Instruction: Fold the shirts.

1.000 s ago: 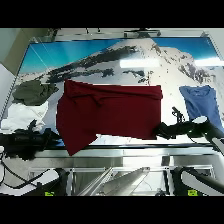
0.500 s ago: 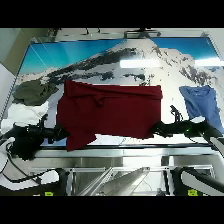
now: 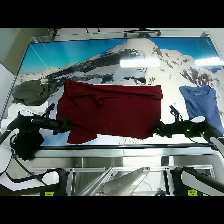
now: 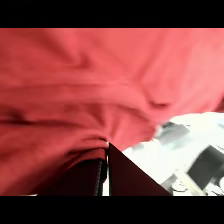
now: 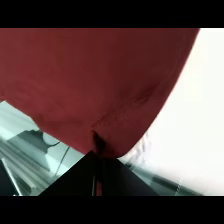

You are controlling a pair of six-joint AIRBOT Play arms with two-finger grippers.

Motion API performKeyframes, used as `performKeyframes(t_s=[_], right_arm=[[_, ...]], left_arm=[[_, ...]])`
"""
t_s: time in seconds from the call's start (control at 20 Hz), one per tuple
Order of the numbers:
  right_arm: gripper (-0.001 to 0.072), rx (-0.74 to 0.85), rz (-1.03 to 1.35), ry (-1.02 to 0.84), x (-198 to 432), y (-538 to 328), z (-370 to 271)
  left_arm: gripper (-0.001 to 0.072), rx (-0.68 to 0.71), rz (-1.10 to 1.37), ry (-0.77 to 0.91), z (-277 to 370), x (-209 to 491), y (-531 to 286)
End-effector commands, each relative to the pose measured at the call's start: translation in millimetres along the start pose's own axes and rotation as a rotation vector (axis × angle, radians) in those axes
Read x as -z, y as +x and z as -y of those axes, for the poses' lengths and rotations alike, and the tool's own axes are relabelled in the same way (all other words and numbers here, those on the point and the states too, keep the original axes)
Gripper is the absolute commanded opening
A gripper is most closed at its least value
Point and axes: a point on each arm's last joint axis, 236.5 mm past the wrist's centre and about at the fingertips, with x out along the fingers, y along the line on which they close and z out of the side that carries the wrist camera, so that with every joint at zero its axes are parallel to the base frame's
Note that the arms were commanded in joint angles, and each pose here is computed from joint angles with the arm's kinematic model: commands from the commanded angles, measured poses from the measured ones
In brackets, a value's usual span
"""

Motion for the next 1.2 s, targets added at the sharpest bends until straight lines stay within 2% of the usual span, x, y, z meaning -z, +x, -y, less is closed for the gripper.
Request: performKeyframes(t_s=[0.0,0.2,0.6,0.8,0.95,1.15], right_arm=[[0.0019,-0.002,-0.059,-0.033,2,-19,-5],[0.0020,0.101,-0.012,0.042,-15,-78,18],[0.0020,0.107,0.083,0.082,-32,-104,30],[0.0020,0.128,0.161,-0.056,-69,-109,2],[0.0019,0.176,0.245,-0.179,-113,-109,-23],[0.0020,0.201,0.322,-0.261,-180,-105,-46]], left_arm=[[0.0027,0.089,0.039,0.069,37,-1,-17],[0.0027,0.080,0.203,0.123,63,-2,-78],[0.0027,-0.042,0.411,0.165,57,9,-136],[0.0027,-0.041,0.321,0.249,78,-8,-122],[0.0027,-0.061,0.301,0.333,101,-51,-118],[0.0027,-0.200,0.270,0.308,79,-114,-120]])
